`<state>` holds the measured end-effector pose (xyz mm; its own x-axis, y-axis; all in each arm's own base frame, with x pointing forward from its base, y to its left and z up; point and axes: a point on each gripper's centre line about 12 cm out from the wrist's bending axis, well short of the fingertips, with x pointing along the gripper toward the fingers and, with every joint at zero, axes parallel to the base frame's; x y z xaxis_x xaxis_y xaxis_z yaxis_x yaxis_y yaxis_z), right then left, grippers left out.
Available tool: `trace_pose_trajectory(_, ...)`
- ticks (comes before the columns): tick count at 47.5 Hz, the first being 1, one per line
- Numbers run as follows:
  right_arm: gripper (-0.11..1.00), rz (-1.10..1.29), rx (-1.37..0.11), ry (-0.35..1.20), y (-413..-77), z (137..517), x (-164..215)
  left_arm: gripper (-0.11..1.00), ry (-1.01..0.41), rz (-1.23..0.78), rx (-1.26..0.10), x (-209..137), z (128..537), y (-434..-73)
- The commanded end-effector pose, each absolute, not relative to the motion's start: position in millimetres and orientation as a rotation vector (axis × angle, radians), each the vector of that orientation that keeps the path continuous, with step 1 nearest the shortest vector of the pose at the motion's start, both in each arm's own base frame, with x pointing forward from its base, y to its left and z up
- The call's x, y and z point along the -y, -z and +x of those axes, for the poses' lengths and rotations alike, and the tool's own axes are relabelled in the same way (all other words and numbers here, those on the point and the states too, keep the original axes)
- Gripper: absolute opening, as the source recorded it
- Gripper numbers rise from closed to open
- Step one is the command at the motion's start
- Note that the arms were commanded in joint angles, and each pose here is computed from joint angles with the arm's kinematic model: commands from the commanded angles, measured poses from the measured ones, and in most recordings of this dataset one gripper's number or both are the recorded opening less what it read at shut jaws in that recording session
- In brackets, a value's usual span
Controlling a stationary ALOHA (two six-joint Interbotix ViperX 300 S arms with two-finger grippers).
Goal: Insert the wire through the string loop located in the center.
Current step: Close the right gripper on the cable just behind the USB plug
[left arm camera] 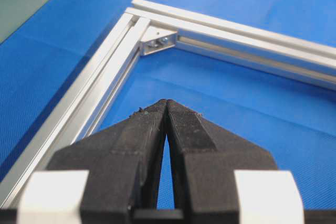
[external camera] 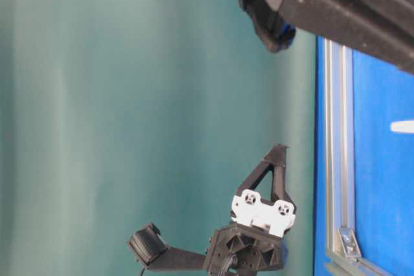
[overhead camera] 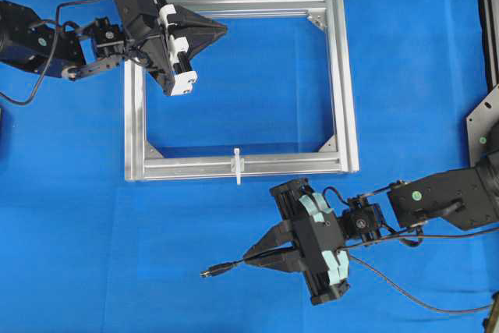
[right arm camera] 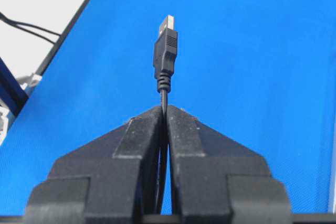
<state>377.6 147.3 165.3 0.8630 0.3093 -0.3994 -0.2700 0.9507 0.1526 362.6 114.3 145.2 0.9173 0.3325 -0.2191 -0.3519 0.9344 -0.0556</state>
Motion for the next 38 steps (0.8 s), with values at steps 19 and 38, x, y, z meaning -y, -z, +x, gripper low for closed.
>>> trace_pose_trajectory(19, -0.02, 0.096, -0.4, -0.308, -176.3, 377.2, -146.5, 0.0, -0.352, -0.089, -0.163, -116.3, 366.3, -161.5)
trace_pose_trajectory(38, -0.02, 0.095, -0.402, -0.307, -175.6, 377.3, -146.5, 0.0, -0.351, -0.089, -0.163, -115.8, 366.4, -161.5)
